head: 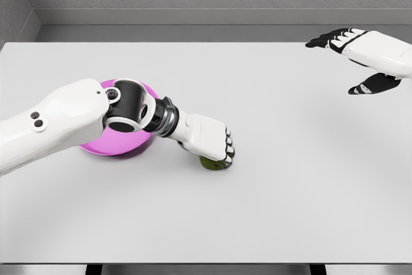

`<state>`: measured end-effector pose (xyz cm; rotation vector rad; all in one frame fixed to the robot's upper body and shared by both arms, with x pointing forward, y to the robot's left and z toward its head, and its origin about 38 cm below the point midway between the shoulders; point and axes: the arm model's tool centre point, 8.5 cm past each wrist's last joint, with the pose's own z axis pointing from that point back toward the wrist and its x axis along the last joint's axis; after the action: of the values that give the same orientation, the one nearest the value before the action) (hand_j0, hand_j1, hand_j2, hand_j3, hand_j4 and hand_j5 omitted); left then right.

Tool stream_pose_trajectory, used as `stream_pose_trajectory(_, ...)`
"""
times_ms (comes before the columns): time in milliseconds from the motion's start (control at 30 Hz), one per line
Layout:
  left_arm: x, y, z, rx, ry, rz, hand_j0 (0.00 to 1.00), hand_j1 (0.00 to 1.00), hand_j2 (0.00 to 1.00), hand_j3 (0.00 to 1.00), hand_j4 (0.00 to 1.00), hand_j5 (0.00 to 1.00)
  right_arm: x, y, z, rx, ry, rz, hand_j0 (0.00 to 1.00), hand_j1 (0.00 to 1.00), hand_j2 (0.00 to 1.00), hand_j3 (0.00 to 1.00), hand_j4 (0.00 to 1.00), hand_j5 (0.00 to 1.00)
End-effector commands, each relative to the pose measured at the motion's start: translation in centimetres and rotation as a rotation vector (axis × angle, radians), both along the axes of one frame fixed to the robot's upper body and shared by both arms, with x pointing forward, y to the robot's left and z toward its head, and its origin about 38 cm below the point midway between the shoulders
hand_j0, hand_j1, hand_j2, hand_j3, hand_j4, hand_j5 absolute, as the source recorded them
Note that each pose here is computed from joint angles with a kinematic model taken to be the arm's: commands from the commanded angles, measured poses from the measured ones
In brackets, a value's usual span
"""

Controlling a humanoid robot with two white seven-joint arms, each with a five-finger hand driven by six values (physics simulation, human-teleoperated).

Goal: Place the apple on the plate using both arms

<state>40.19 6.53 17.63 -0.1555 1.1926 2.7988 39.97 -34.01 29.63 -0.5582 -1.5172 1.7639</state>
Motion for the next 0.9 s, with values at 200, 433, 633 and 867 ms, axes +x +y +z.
stream_pose_trajectory(200,0.2,0.4,0.1,-0.011,0.011,0.012,0.25,0.25,0.25,0.25,0.25,0.25,0.0,0.0,-0.1,0.004,0.003,0.000,1.00,1.00,1.00,1.00,1.00,1.00)
stream_pose_trajectory(433,2.1,3.1,2.8,-0.087,0.002,0.101,0.19,0.19,0.19,0.19,0.19,0.19,0.1,-0.1,-0.1,0.004,0.003,-0.004,1.00,1.00,1.00,1.00,1.00,1.00)
stream_pose_trajectory(633,4.6,10.6,7.0,-0.175,-0.024,0.290,0.19,0.19,0.19,0.19,0.19,0.19,0.0,0.0,0.0,0.004,0.002,-0.001,1.00,1.00,1.00,1.00,1.00,1.00)
stream_pose_trajectory(867,7.6,17.3,7.1,-0.161,-0.037,0.499,0.20,0.20,0.20,0.20,0.20,0.20,0.0,-0.1,0.1,0.003,0.001,-0.003,1.00,1.00,1.00,1.00,1.00,1.00)
